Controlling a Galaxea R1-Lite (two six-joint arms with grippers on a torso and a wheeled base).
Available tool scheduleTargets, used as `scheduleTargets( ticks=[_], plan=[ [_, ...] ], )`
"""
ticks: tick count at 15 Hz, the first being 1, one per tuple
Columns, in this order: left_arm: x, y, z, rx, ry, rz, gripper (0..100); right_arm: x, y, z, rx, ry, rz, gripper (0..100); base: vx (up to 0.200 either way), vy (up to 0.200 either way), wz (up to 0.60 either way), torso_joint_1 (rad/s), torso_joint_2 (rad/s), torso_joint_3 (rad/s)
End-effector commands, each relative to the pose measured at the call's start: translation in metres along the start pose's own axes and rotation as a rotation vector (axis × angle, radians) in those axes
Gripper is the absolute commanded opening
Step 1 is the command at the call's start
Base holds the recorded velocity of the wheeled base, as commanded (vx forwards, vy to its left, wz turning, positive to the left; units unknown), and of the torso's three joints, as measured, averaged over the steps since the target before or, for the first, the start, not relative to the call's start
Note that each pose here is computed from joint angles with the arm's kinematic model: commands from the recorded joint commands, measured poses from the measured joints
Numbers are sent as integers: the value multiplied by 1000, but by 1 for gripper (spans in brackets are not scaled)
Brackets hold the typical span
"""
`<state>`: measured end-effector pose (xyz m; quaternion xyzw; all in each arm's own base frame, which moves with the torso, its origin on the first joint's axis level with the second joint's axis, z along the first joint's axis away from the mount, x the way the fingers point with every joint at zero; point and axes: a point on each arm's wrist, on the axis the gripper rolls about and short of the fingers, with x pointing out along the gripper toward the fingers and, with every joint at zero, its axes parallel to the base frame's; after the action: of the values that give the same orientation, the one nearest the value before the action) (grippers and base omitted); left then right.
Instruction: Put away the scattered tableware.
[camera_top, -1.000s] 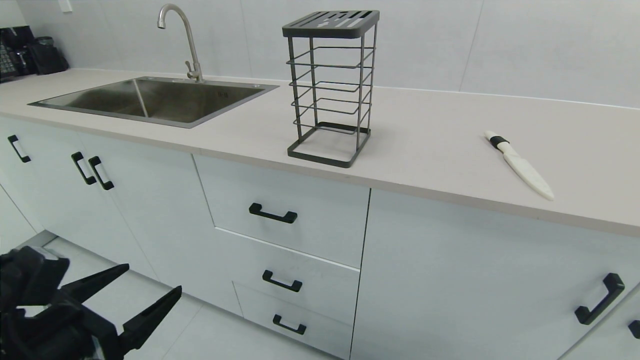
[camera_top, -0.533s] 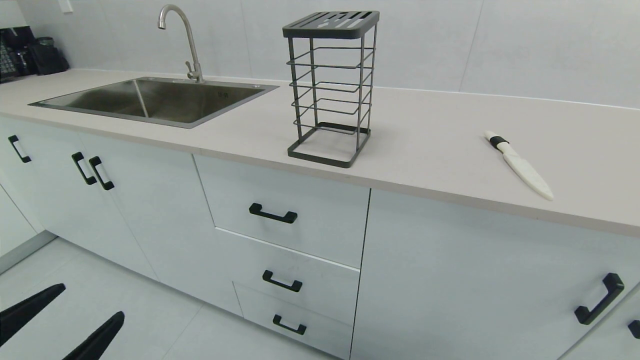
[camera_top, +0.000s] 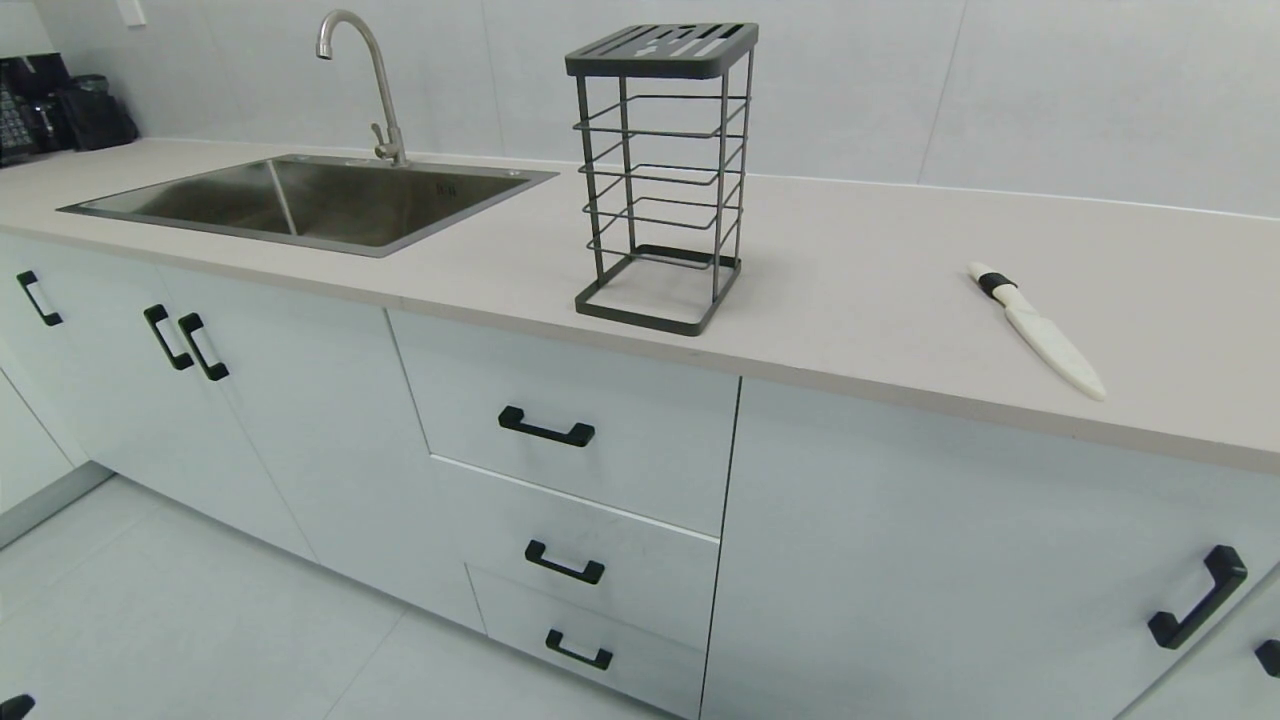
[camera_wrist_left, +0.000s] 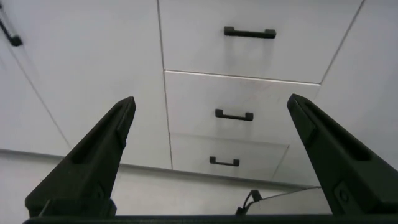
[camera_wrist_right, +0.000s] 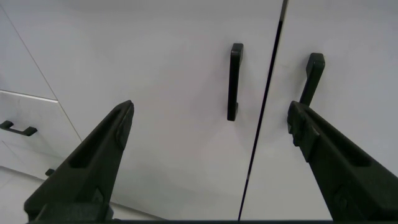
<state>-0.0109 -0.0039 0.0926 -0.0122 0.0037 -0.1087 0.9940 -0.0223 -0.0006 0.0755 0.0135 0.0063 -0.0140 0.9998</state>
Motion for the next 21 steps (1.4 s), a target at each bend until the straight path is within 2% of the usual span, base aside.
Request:
scheduleTargets(
  ticks=[1,3,4,5,6,12,19,21],
  plan=[
    [-12,-3,-12,9,-46,34,100,0,0,0,0,1,0,100,0,0,0,0,0,0],
    [-12,-2,-12,22,-57,62,100,0,0,0,0,4,0,100,0,0,0,0,0,0],
    [-12,-1,-13,50,-47,104,100,0,0,0,0,1,0,100,0,0,0,0,0,0],
    [-13,1,-18,47,12,176,100,0,0,0,0,1,0,100,0,0,0,0,0,0],
    [-12,1,-18,35,0,186,100,0,0,0,0,1,0,100,0,0,0,0,0,0],
    [-12,1,-17,29,-6,175,100,0,0,0,0,2,0,100,0,0,0,0,0,0],
    [-12,1,-17,31,-6,173,100,0,0,0,0,2,0,100,0,0,-600,1,2,1],
    [-12,1,-17,32,-6,173,100,0,0,0,0,2,0,100,0,0,0,0,0,0]
  ],
)
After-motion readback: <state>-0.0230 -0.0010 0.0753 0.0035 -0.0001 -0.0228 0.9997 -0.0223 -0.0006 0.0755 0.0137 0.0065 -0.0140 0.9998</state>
